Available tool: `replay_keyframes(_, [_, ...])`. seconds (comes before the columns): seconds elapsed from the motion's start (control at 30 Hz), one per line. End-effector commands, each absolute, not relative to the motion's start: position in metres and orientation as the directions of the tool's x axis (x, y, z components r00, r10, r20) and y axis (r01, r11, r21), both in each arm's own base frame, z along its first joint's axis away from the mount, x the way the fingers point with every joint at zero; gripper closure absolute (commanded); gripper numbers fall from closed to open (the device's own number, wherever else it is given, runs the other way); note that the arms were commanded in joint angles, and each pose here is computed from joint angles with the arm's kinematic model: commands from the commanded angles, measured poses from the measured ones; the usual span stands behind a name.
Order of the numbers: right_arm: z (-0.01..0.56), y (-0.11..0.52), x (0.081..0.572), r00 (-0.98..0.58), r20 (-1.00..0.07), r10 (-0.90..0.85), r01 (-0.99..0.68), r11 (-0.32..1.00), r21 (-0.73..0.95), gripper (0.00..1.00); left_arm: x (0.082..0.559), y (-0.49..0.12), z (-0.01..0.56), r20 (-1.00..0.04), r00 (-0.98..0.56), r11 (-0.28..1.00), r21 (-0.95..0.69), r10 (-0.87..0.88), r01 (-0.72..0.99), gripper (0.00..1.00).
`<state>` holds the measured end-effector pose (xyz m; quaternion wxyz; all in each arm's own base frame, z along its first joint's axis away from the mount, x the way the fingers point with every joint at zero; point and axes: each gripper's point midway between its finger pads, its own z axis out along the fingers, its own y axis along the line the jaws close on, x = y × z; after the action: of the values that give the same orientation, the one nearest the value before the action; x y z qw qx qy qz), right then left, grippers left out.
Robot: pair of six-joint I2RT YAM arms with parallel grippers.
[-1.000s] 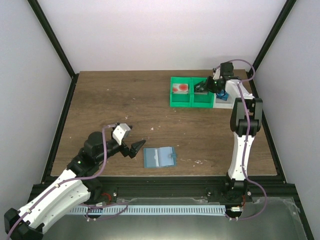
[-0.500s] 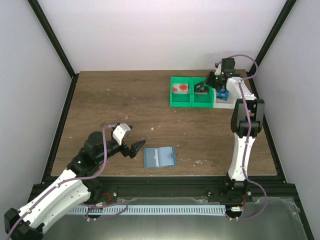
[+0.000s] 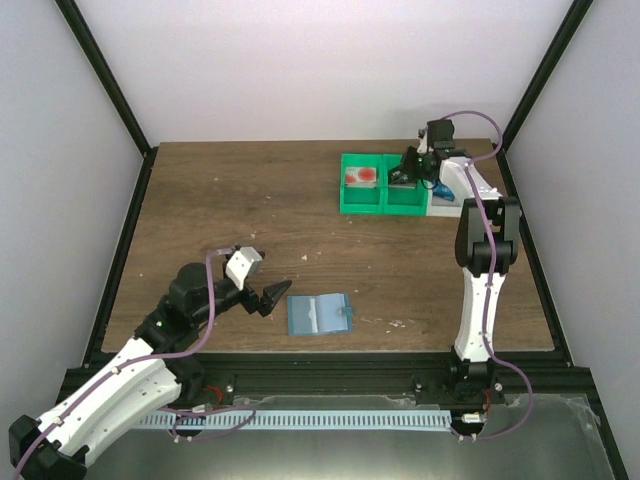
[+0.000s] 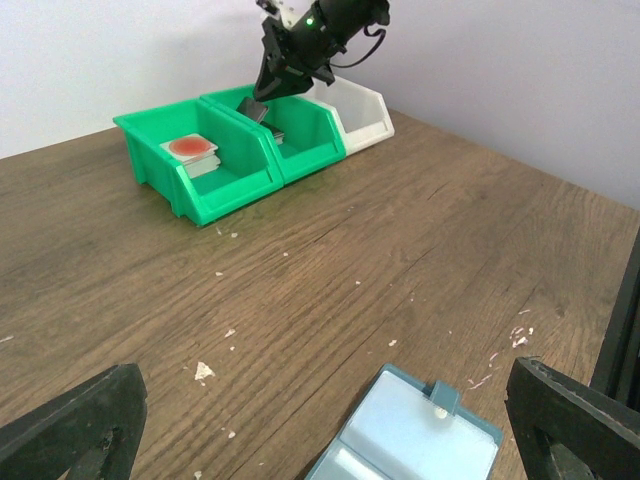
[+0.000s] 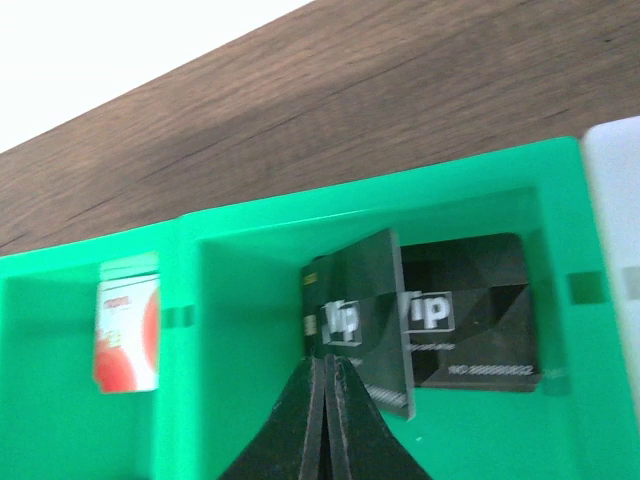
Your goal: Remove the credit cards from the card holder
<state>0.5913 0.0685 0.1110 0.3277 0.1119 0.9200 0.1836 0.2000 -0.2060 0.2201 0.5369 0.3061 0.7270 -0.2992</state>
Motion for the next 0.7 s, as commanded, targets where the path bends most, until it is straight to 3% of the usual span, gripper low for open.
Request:
replay_keyframes(0.0, [0.103,0.051,0.601,-0.743,-0.581,0.332,0.145,0.928,0.344,0.99,0.2,-0.206,0.216,-0.963,-0.231,0.633,-0.091,0.142,0.769,0.0])
replay_keyframes(0.5, [0.143,0.063,0.599,-0.723,-0.611,0.324,0.085,0.918,0.386,0.99,0.203,-0.205,0.215,-0.96,-0.244,0.65,-0.097,0.14,0.754,0.0])
replay_keyframes(0.67, [0.181,0.078,0.575,-0.707,-0.632,0.318,0.037,0.909,0.416,0.93,0.215,-0.195,0.221,-0.96,-0.266,0.717,-0.127,0.084,0.685,0.0])
